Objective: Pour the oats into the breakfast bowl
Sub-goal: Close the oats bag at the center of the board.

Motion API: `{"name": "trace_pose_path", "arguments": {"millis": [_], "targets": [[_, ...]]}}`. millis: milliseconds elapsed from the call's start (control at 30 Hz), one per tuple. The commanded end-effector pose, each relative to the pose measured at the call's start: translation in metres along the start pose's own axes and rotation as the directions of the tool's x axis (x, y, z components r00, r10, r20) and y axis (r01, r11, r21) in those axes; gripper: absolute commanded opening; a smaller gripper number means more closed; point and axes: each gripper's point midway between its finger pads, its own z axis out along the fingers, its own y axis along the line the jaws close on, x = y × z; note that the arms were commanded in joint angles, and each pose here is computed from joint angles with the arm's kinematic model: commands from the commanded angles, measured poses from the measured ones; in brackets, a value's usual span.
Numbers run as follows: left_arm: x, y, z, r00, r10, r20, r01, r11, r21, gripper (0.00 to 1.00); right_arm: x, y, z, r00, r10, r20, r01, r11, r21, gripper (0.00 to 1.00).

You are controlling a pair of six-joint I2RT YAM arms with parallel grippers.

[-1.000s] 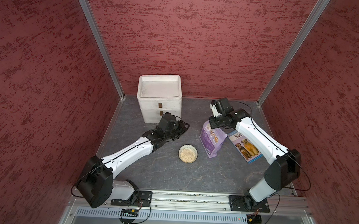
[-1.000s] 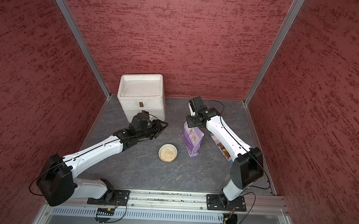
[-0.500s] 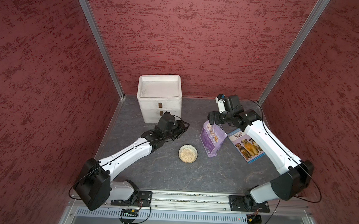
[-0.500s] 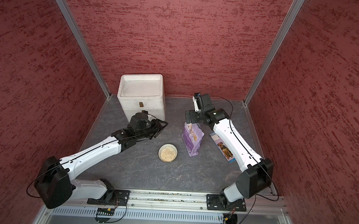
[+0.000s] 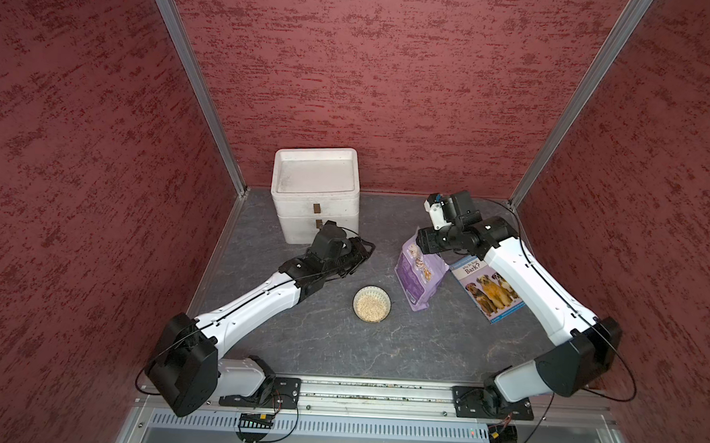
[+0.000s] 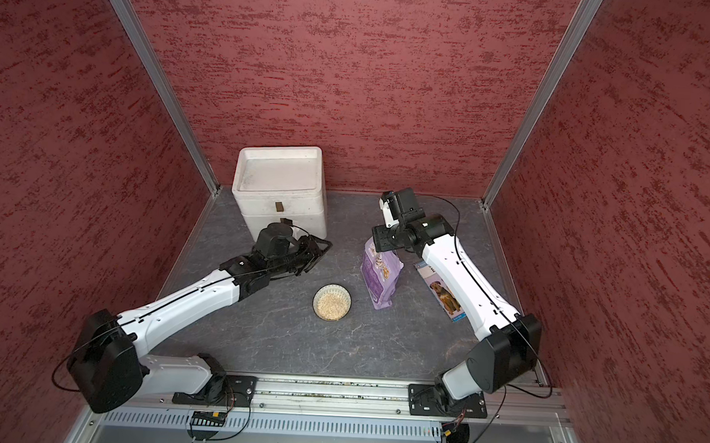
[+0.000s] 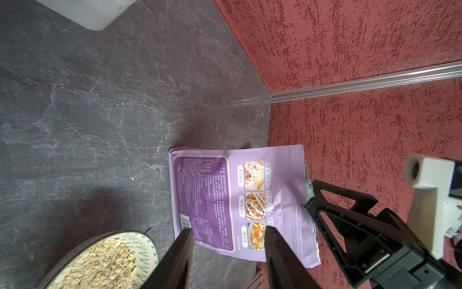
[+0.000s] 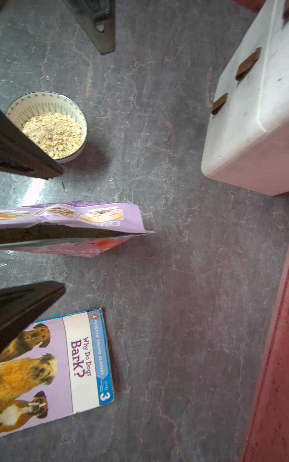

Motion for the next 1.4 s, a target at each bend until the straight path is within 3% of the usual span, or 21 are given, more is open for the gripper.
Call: {"name": "trace_pose_path", "arguments": {"millis": [0, 300, 533, 667, 900, 1067, 1167, 1300, 1367], "targets": [[0.000, -0.002, -0.005, 1.000, 0.016, 0.007, -0.016, 1.000, 0.002, 0.49, 0.015, -0.001, -0.001, 0.996, -0.037, -0.081, 0.036, 0.999, -0.009, 0.60], [-0.001, -0.004, -0.004, 1.000, 0.016, 0.008, -0.016, 1.000, 0.002, 0.49, 0.020, -0.002, 0.007, 0.990, -0.054, -0.131, 0.053, 0.999, -0.009, 0.41], [-0.001, -0.003, -0.003, 1.000, 0.014, 0.009, -0.014, 1.000, 0.000, 0.49, 0.019, -0.001, 0.009, 0.989, -0.055, -0.139, 0.054, 0.998, -0.012, 0.12], [0.000, -0.004, -0.003, 1.000, 0.015, 0.006, -0.015, 1.000, 0.002, 0.49, 0.019, 0.000, 0.010, 0.988, -0.056, -0.144, 0.054, 0.998, -0.018, 0.01], [-0.001, -0.003, -0.003, 1.000, 0.014, 0.008, -0.014, 1.000, 0.000, 0.49, 0.021, 0.001, 0.013, 0.988, -0.052, -0.149, 0.049, 0.999, -0.022, 0.00], [0.001, -0.004, 0.000, 1.000, 0.013, -0.004, -0.013, 1.000, 0.002, 0.50, 0.017, 0.003, 0.005, 0.995, -0.063, -0.080, 0.064, 0.998, 0.012, 0.00], [0.002, -0.005, 0.002, 1.000, 0.012, -0.009, -0.012, 1.000, 0.003, 0.49, 0.024, 0.004, 0.009, 0.990, -0.050, -0.132, 0.052, 0.999, 0.006, 0.00], [0.004, -0.008, 0.004, 1.000, 0.015, -0.017, -0.015, 1.000, 0.009, 0.49, 0.036, 0.006, 0.023, 0.984, -0.029, -0.177, 0.028, 1.000, -0.007, 0.29], [0.005, -0.008, 0.004, 1.000, 0.016, -0.019, -0.016, 1.000, 0.009, 0.49, 0.039, 0.008, 0.024, 0.984, -0.019, -0.178, 0.016, 1.000, -0.019, 0.35]]}}
